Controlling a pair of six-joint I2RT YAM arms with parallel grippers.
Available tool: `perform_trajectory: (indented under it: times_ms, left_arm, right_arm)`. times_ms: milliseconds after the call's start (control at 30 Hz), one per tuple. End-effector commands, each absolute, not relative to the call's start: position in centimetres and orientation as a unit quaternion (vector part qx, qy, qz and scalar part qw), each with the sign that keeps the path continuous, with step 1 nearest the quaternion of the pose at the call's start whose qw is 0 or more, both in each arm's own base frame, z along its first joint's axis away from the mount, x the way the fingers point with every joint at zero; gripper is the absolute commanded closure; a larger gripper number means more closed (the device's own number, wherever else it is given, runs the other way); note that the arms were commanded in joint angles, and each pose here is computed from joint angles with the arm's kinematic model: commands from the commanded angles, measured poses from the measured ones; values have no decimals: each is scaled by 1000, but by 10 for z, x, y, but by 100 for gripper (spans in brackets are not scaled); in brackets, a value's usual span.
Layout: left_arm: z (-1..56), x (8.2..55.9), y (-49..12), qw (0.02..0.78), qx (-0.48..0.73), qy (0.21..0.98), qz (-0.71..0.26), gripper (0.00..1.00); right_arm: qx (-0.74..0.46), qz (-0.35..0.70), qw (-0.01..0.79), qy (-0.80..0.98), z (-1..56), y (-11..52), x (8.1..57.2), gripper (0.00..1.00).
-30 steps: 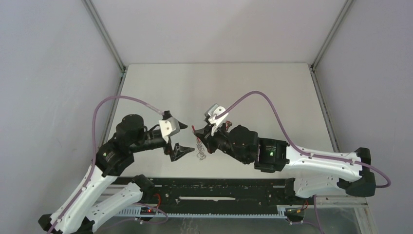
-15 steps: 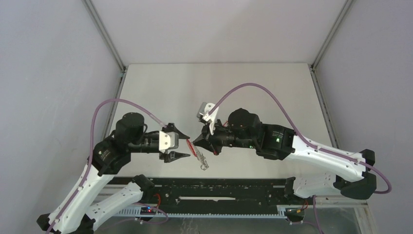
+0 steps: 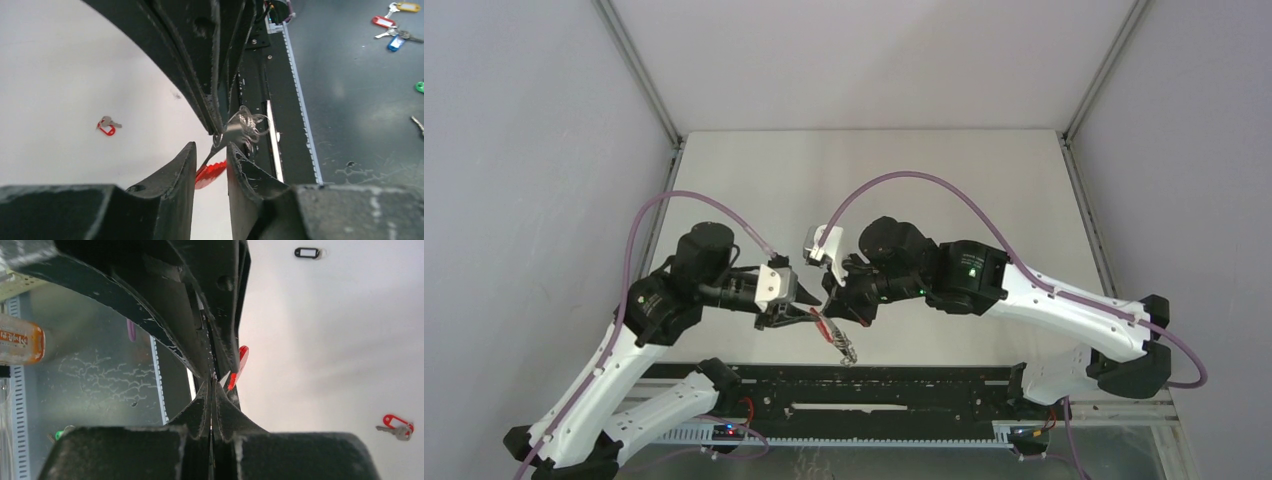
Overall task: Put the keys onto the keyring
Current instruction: Adjust the keyring.
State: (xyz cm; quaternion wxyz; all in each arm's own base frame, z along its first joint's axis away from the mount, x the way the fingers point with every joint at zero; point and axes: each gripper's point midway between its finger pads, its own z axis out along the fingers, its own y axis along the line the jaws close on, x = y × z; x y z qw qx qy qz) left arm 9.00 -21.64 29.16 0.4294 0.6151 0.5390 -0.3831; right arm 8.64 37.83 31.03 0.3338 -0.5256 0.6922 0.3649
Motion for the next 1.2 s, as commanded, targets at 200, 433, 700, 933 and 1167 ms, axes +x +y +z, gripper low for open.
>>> perform_trajectory:
  times_ms: [200, 433, 700, 933, 1167]
  left_arm:
    - [311, 70, -218, 411, 625, 509, -426, 73]
    - [305, 74, -216, 409, 633, 514, -410, 78]
    - [306, 79, -220, 410, 632, 514, -409, 100]
    - [321, 83, -228, 435, 580, 528, -442, 100]
    - [359, 71, -236, 458, 533, 496, -510, 100]
  right_arm:
    - [-530, 386, 346, 671, 334, 386, 82, 100]
    - [-535, 399, 342, 661, 337, 389, 78, 100]
    - [-536, 403, 338, 660, 337, 394, 77, 100]
    - [-459, 463, 399, 644, 357, 376, 96, 43]
    - [-391, 570, 465, 553, 387, 342, 108, 40]
